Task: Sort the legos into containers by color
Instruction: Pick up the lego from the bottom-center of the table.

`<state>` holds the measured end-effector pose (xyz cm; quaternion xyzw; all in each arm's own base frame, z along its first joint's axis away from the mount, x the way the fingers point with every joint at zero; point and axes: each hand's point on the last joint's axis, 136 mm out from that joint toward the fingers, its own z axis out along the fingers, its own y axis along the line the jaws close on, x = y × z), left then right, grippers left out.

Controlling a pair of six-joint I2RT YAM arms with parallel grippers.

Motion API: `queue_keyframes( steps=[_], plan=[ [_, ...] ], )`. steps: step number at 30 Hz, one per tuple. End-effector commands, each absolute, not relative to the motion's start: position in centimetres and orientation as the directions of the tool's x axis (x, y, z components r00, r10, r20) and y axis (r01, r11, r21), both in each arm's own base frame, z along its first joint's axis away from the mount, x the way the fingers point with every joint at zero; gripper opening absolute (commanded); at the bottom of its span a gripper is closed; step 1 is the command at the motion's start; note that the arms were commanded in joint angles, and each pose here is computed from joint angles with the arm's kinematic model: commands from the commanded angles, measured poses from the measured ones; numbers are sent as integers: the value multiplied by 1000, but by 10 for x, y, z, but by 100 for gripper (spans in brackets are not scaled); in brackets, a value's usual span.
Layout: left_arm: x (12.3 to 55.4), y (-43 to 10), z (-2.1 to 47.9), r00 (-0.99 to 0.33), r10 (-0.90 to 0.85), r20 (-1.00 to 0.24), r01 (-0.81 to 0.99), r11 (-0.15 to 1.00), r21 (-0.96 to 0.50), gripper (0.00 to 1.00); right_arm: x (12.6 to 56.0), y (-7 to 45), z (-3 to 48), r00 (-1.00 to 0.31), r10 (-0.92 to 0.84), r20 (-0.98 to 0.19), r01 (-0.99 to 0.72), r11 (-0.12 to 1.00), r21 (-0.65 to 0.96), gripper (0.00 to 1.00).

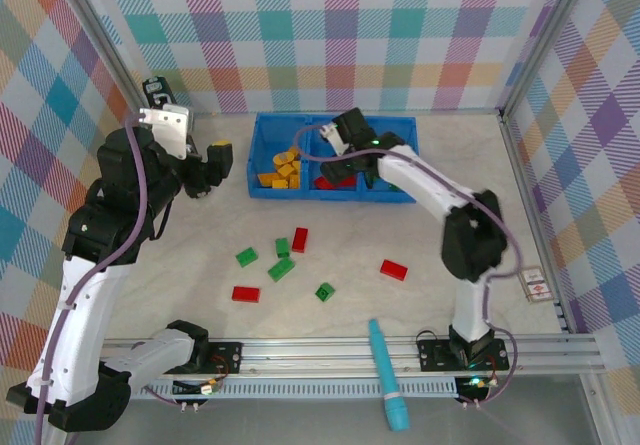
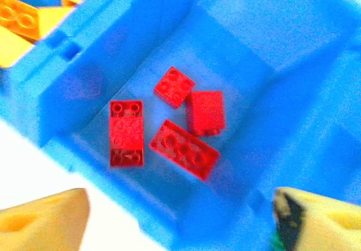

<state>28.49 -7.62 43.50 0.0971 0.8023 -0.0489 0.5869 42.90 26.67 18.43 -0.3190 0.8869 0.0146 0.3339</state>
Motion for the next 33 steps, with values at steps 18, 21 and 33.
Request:
queue_keyframes(
  steps=[18, 21, 33],
  plan=[
    [288, -77, 439, -265, 120, -957, 215, 975, 63, 95, 193, 138, 122, -498, -748, -439, -781, 607, -146, 99],
    [290, -79, 435, -272, 121, -955, 221, 973, 61, 95, 177, 131, 100, -443, -808, -387, -836, 529, -148, 99],
    [295, -79, 428, -283, 132, -950, 210, 975, 73, 96, 179, 132, 47, -313, -919, -240, -929, 349, -126, 99]
  ],
)
